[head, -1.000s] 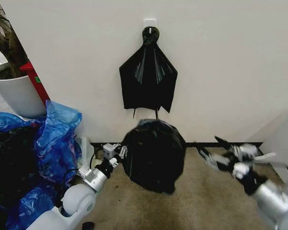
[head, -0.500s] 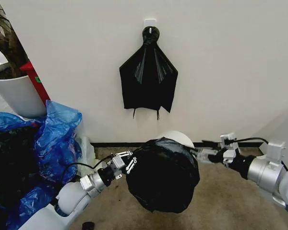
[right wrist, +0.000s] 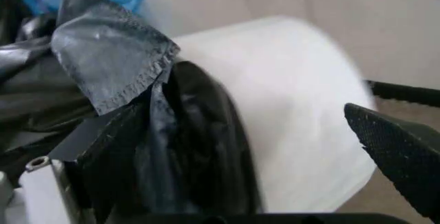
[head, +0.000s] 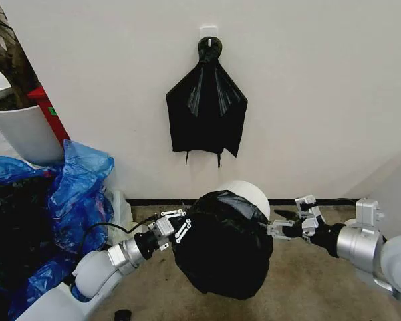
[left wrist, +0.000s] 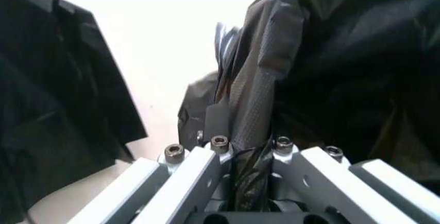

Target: Place the garbage bag over the trash bin.

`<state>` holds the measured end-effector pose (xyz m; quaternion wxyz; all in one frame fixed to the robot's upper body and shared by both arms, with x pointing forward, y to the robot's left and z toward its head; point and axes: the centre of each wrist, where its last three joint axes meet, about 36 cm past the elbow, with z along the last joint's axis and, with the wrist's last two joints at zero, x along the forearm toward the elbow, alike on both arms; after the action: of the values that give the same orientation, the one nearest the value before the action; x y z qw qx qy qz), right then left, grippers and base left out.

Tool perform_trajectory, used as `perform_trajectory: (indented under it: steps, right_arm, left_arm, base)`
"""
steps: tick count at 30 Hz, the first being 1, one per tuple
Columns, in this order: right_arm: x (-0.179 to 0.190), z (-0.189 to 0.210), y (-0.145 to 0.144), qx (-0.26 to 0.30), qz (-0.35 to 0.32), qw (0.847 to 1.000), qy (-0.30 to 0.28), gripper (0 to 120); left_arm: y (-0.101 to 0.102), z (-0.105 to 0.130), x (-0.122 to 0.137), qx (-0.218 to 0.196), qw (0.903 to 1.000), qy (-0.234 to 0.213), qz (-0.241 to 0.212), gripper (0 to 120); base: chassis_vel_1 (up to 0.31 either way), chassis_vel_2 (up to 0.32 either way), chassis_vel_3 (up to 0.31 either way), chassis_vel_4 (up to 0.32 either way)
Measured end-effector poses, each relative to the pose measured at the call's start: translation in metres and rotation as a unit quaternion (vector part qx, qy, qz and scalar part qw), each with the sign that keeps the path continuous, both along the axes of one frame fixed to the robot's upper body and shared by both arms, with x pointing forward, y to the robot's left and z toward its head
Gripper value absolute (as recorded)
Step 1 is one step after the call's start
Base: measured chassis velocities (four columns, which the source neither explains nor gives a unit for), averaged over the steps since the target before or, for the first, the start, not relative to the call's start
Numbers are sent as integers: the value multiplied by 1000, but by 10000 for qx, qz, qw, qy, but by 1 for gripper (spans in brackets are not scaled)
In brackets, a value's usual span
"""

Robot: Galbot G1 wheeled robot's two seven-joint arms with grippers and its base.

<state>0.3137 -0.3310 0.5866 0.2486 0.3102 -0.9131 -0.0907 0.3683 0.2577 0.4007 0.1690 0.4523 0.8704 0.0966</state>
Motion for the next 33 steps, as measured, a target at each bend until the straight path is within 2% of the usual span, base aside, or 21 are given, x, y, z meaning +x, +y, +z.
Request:
perform_trajectory:
  steps: [3, 5, 8, 12, 18, 24, 33]
  right_arm:
    - [1, 3, 2, -70, 87, 9994, 325, 100]
    - [2, 7, 6, 97, 120, 9985, 534, 100]
    - [1, 4, 10, 100, 155, 9980, 598, 100]
    - [6, -5, 10, 24, 10, 9990, 440, 100]
    - [21, -19, -12, 12, -395, 9984, 392, 100]
    - [26, -20, -27, 84, -650, 9971, 398, 100]
    - [26, -20, -28, 99, -669, 9969, 398, 100]
  left_arm:
    - [1, 7, 2, 88, 9999, -145, -35, 1]
    - [1, 12, 1, 116, 9997, -208, -76, 1]
    - [1, 14, 0, 122, 9996, -226, -103, 1]
    - [-1, 20, -8, 136, 9993, -224, -255, 1]
    - [-8, 28, -22, 122, 9983, -237, -518, 1]
    - [-11, 31, -25, 148, 9972, -256, -682, 1]
    - [-11, 31, -25, 141, 9972, -252, -692, 1]
  base:
    - [0, 0, 0, 0]
    - [0, 0, 0, 0]
    - [0, 0, 0, 0]
    - [0, 0, 0, 0]
    - [0, 0, 0, 0]
    - [0, 0, 0, 0]
    - [0, 0, 0, 0]
